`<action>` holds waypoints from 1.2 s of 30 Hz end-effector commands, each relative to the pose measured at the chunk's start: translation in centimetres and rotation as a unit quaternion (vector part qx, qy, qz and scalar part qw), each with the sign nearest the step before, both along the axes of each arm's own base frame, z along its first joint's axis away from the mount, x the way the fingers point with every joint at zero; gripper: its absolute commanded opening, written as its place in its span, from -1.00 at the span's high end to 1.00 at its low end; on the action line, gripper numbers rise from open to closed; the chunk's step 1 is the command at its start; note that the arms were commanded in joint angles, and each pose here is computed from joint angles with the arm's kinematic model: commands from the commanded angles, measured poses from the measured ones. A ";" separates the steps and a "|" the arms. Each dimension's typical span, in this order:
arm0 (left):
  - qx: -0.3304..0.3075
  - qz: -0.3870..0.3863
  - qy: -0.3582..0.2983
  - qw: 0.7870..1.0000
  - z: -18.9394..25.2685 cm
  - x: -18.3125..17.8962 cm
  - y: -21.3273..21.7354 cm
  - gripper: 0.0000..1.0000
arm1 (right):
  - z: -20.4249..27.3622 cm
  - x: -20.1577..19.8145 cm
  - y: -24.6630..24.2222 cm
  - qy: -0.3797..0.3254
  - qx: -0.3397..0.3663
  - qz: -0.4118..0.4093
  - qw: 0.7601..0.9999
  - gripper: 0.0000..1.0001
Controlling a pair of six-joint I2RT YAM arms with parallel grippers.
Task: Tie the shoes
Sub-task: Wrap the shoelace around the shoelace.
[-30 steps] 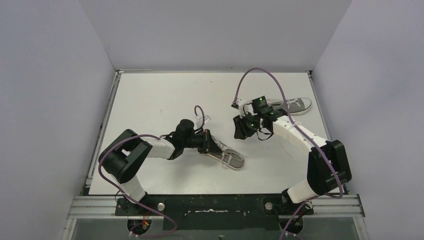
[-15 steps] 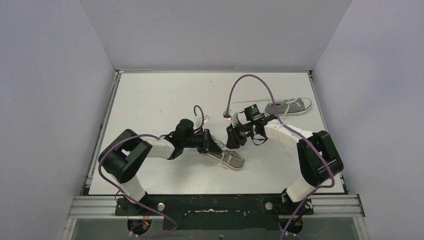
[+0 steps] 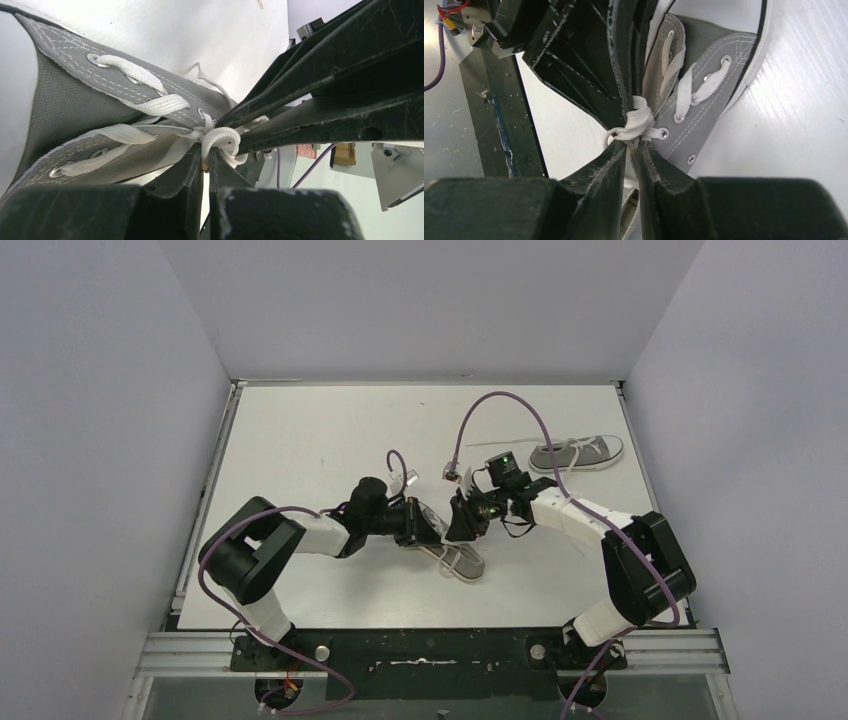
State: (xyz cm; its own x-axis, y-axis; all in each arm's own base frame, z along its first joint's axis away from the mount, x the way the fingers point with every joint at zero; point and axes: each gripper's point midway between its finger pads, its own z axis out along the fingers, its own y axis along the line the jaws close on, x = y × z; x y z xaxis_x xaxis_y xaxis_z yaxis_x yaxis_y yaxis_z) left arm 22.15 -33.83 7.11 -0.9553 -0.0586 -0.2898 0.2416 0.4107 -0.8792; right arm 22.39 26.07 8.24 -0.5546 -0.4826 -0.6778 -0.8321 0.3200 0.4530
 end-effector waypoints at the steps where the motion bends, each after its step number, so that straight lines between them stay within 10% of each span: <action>1: -0.032 -0.015 -0.041 0.999 2.4 1.3 -1.0 0.98 | 2.5 0.6 1.7 -0.048 0.043 0.019 0.998 0.65; 25: -0.028 -0.067 -0.126 0.989 4.7 1.2 -1.2 0.99 | 1.1 1.3 2.9 -0.104 -0.002 0.029 0.994 0.47; 31: -0.034 -0.066 -0.133 0.988 5.2 1.3 -1.2 1.00 | 1.1 1.2 3.1 -0.096 -0.005 0.021 0.995 1.00; 36: -0.021 -0.055 -0.123 0.991 4.5 1.4 -0.7 1.00 | 1.7 0.9 1.7 -0.059 -0.049 -0.027 0.997 1.00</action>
State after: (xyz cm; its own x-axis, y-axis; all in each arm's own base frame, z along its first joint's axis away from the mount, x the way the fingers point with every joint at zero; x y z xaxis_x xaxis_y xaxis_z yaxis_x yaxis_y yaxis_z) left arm 22.15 -33.38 6.67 -0.9204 0.0558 -0.3869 0.3709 0.4368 -0.8195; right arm 22.40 27.65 7.82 -0.4787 -0.5358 -0.6956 -0.8767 0.3354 0.3449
